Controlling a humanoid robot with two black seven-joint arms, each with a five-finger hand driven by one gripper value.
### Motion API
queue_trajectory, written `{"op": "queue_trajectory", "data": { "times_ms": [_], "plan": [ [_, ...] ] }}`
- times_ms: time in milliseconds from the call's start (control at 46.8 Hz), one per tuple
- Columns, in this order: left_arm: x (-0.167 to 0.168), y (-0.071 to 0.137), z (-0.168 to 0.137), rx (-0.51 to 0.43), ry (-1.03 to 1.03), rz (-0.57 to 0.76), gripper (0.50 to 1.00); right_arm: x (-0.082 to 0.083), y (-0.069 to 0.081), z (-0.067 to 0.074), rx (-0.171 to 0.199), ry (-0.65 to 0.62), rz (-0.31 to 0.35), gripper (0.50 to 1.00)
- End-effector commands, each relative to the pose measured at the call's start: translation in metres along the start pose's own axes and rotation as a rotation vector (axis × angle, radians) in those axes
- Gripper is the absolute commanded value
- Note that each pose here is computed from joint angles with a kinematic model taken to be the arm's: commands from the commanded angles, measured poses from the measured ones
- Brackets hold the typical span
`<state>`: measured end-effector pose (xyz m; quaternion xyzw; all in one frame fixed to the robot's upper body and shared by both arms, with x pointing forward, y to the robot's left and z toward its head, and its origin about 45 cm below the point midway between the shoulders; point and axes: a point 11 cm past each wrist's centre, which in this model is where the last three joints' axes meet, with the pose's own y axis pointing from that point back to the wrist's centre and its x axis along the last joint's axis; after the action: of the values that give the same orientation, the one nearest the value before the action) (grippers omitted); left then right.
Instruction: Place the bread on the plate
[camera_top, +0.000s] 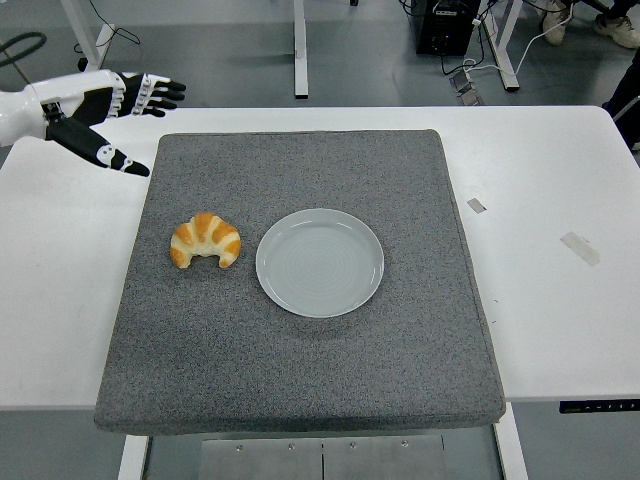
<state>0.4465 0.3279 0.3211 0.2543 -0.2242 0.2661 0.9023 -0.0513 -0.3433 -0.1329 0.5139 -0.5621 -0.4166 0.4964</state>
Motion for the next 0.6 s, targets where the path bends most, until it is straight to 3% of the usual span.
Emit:
{"op": "queue_trajectory", "data": {
  "times_ms": [0, 171, 577],
  "plan": [
    [-0.011, -0.002, -0.003, 0.052, -0.085, -0.075, 0.972, 0.000, 0.000, 0.000, 0.000, 0.000, 0.000, 1.000],
    [-0.027, -0.007, -0.004, 0.104, -0.196, -0.179, 0.971, 0.000, 0.000, 0.000, 0.000, 0.000, 0.000, 1.000],
    [-0.037, -0.036, -0.003, 0.084, -0.364, -0.131, 0.965, 0.000, 0.000, 0.000, 0.000, 0.000, 0.000, 1.000]
  ]
}}
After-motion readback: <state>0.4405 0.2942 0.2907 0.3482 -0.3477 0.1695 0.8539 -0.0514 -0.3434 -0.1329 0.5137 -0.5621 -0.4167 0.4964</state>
